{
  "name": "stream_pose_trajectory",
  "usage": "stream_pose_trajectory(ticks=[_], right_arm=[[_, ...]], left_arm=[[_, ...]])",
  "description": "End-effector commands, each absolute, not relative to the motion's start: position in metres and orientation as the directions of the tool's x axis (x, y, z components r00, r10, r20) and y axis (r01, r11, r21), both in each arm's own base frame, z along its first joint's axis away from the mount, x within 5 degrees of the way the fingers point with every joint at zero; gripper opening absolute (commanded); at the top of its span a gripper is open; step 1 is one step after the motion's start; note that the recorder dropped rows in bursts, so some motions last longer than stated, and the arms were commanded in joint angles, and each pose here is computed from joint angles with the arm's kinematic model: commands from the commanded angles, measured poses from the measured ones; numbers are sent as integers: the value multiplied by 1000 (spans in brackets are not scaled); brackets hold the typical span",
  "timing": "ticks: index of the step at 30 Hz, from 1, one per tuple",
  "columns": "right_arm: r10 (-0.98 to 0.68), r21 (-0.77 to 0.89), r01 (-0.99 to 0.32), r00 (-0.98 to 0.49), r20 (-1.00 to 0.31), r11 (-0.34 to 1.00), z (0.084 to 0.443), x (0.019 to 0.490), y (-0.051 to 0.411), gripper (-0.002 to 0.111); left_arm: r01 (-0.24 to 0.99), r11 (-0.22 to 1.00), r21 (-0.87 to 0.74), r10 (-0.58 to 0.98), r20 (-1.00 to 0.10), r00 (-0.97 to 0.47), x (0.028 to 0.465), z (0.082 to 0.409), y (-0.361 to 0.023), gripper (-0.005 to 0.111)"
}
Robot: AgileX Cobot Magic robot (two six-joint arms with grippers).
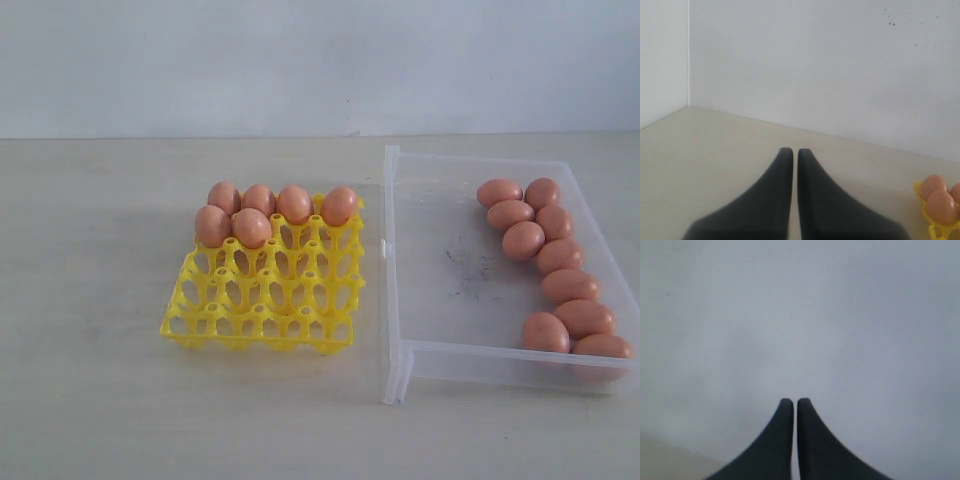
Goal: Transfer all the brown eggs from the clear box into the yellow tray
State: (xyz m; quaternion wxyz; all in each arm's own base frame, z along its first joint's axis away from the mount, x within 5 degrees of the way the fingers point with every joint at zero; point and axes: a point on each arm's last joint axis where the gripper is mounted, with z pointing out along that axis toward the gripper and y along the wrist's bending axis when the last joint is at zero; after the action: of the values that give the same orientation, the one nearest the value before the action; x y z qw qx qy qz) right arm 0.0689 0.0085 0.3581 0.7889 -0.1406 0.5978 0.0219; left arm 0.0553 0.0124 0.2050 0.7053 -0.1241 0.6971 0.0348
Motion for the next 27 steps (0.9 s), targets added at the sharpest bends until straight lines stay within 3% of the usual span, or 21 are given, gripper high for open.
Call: stream_pose_trajectory(ticks=[1, 3, 6, 11, 13, 16, 19, 22, 24, 26, 27], right_arm=[[249, 324, 167, 358, -900, 931, 366, 69, -37, 0], [155, 194, 96, 313, -937, 976, 366, 75, -23, 0], [-92, -148, -191, 275, -957, 970, 364, 84, 19, 0], [-428, -496, -322, 262, -865, 807, 352, 114, 64, 0], [-613, -700, -359, 338, -714, 618, 340, 122, 81, 0], [-819, -923, -255, 435, -375, 288, 329, 133, 92, 0], [-947, -994, -109, 322, -12, -25, 321, 152, 86, 0], [-972, -975, -100, 144, 184, -199, 312, 168, 78, 0], [-990, -981, -146, 68, 122, -131, 309, 177, 79, 0], [-988, -947, -286, 14, -155, 145, 317, 181, 86, 0], [-893, -827, -362, -32, -449, 429, 342, 182, 96, 0]], left_arm=[[-221, 965, -144, -138, -989, 44, 55, 206, 12, 4], [-221, 965, -144, -138, -989, 44, 55, 206, 12, 4], [-221, 965, -144, -138, -989, 44, 55, 206, 12, 4], [-221, 965, -144, -138, -989, 44, 55, 206, 12, 4], [-221, 965, -144, -138, -989, 44, 55, 206, 12, 4], [-221, 965, -144, -138, -989, 44, 55, 206, 12, 4], [-221, 965, -144, -138, -989, 44, 55, 206, 12, 4], [-221, 965, -144, -138, -989, 44, 55, 206, 12, 4], [-221, 965, -144, -138, -989, 44, 55, 206, 12, 4], [-221, 965, -144, -138, -989, 44, 55, 206, 12, 4], [-221, 965, -144, -138, -989, 44, 55, 206, 12, 4]])
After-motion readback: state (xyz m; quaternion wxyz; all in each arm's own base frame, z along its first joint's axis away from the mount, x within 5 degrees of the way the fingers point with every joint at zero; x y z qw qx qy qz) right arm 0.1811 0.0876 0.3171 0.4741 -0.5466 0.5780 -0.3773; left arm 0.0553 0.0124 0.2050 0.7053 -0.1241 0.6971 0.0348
